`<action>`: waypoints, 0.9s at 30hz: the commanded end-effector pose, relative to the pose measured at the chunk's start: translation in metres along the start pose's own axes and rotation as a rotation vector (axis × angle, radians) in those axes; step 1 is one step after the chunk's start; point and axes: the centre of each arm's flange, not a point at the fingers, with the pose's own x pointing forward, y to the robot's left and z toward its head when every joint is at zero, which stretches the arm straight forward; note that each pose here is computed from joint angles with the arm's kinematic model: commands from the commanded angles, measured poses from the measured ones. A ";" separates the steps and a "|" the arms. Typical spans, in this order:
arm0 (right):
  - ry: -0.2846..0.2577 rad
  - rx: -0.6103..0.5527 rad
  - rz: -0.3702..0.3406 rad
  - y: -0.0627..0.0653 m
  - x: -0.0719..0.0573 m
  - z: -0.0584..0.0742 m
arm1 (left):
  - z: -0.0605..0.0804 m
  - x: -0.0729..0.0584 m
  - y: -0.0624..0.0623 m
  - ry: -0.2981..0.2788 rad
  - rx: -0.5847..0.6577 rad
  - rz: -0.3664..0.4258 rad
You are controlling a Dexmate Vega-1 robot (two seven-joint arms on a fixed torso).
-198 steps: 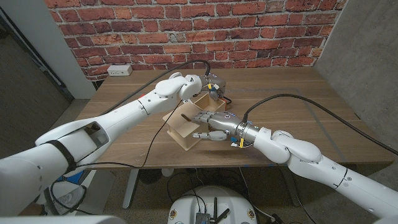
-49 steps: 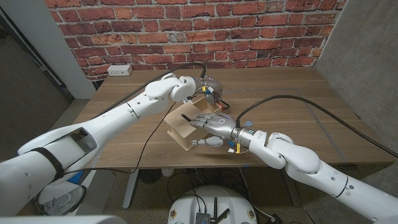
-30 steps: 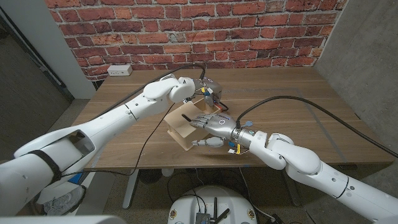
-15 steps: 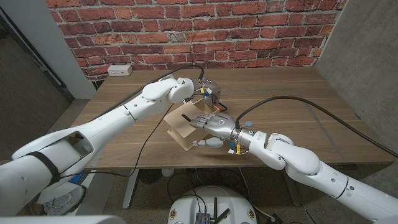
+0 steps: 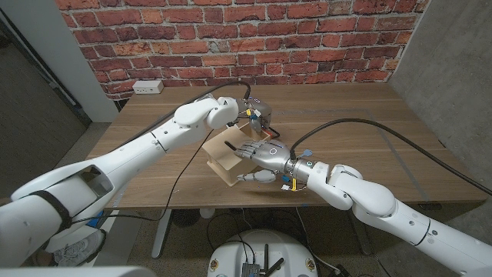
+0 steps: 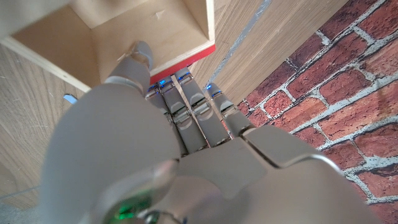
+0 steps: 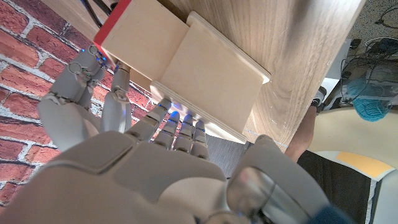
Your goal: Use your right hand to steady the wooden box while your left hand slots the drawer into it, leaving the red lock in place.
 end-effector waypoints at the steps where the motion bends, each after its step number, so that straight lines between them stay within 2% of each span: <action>1: -0.010 -0.009 0.007 0.000 0.000 0.001 | 0.001 -0.004 0.000 0.011 -0.008 0.004; 27: -0.012 0.026 0.007 0.002 0.001 -0.007 | 0.001 -0.007 -0.001 0.021 -0.027 -0.008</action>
